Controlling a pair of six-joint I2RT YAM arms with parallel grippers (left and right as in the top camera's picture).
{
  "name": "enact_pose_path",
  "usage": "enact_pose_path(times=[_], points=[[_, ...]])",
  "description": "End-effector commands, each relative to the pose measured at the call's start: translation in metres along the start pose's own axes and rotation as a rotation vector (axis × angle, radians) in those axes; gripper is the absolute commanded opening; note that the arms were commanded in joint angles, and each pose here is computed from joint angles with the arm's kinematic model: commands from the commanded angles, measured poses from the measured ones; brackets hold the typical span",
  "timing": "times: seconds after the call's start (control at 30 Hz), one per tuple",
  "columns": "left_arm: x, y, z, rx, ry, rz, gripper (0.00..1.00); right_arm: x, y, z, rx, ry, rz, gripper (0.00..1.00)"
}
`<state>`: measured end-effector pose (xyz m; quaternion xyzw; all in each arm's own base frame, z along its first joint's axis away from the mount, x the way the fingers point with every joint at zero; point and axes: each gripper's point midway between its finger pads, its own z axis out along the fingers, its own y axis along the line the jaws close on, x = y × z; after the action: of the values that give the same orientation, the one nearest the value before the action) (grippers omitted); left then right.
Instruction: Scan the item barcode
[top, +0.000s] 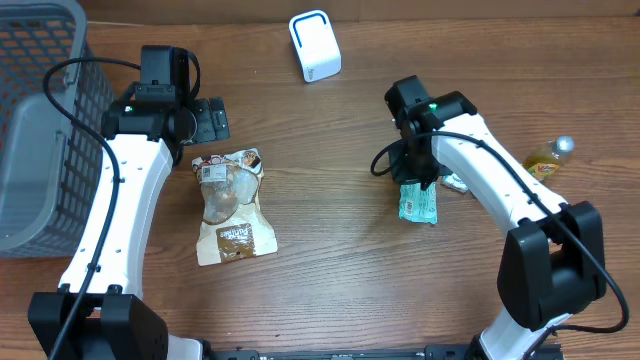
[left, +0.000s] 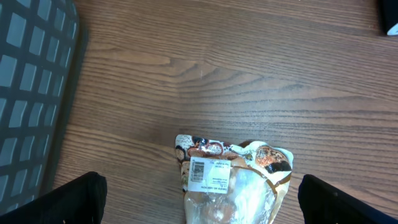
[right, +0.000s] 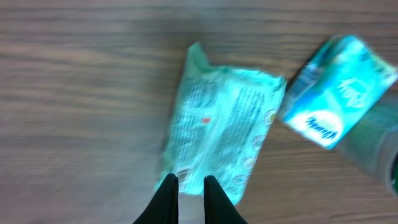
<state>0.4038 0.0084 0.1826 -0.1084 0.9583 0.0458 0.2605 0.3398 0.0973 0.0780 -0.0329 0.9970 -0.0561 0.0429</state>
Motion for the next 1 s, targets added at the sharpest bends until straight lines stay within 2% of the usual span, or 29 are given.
enact_pose_path(times=[0.0, 0.13, 0.23, 0.33, 0.4, 0.73, 0.97], points=[[-0.005, 0.004, -0.004, -0.012, -0.019, 0.004, 1.00, -0.006, -0.031, 0.008, 0.093, -0.031, 0.022, 0.11], [-0.005, 0.004, -0.004, -0.012, -0.019, 0.004, 1.00, -0.017, -0.033, 0.011, 0.016, -0.055, 0.073, 0.18], [-0.005, 0.004, -0.004, -0.012, -0.019, 0.004, 1.00, -0.018, 0.000, 0.008, -0.197, -0.037, 0.078, 0.23], [-0.005, 0.004, -0.004, -0.012, -0.019, 0.004, 1.00, -0.018, 0.034, -0.001, -0.396, -0.025, 0.065, 0.23], [-0.005, 0.004, -0.004, -0.012, -0.019, 0.004, 1.00, -0.020, 0.048, -0.004, -0.457, -0.034, 0.061, 0.22], [-0.005, 0.004, -0.004, -0.012, -0.019, 0.004, 0.99, -0.014, 0.054, 0.036, -0.379, -0.082, 0.090, 0.22], [-0.005, 0.004, -0.004, -0.012, -0.019, 0.004, 0.99, -0.001, 0.012, 0.059, -0.163, -0.070, 0.126, 0.23]])
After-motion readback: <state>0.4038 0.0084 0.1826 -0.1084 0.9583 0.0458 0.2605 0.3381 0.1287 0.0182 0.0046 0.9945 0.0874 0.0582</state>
